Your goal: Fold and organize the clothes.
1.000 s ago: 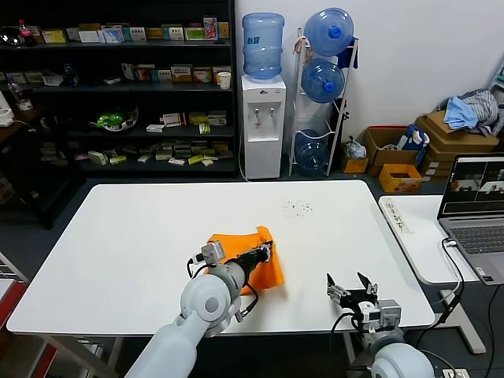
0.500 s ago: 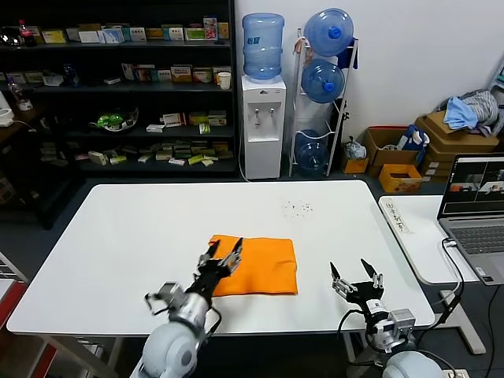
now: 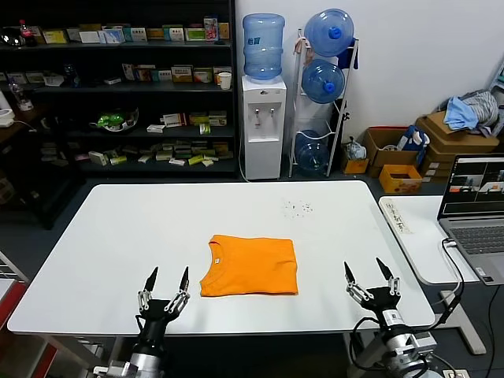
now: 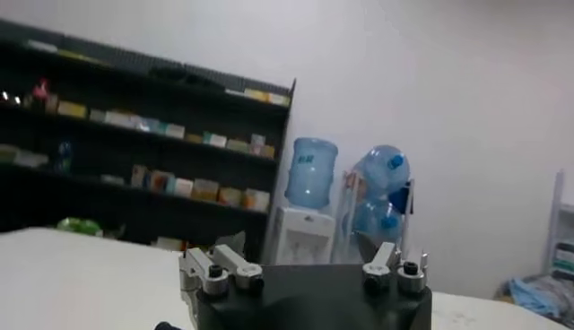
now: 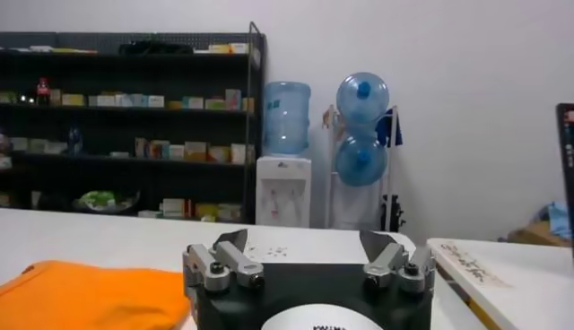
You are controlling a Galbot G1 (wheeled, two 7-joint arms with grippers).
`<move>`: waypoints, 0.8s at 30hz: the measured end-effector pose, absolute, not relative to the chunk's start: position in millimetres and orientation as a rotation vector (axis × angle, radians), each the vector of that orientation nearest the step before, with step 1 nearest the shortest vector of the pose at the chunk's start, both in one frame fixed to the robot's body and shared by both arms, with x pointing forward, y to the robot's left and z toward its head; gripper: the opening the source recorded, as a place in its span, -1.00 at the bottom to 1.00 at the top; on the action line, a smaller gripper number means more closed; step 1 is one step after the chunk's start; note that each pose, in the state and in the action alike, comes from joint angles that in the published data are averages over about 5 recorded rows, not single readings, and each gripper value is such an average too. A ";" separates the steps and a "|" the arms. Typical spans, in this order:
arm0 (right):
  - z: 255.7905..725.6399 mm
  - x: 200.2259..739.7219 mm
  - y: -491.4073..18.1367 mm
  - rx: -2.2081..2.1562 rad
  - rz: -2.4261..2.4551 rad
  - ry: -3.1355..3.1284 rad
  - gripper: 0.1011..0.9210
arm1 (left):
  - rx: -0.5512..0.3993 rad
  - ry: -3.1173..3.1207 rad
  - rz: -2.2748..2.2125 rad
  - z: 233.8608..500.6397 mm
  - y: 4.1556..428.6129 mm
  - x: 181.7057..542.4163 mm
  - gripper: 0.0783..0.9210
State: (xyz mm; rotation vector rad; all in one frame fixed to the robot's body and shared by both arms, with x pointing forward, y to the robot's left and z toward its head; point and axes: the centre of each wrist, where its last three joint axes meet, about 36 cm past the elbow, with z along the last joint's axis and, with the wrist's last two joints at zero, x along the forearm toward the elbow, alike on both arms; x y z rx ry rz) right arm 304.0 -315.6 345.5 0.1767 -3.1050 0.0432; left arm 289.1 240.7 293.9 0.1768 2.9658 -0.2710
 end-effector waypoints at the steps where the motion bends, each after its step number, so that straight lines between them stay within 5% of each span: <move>1: 344.3 302.3 -317.6 0.173 0.046 -3.111 0.76 | 0.174 2.956 -0.249 293.3 241.9 286.1 0.77; 24: 330.4 286.4 -334.9 0.230 0.080 -3.195 0.76 | 0.224 2.867 0.054 300.8 255.4 254.8 0.77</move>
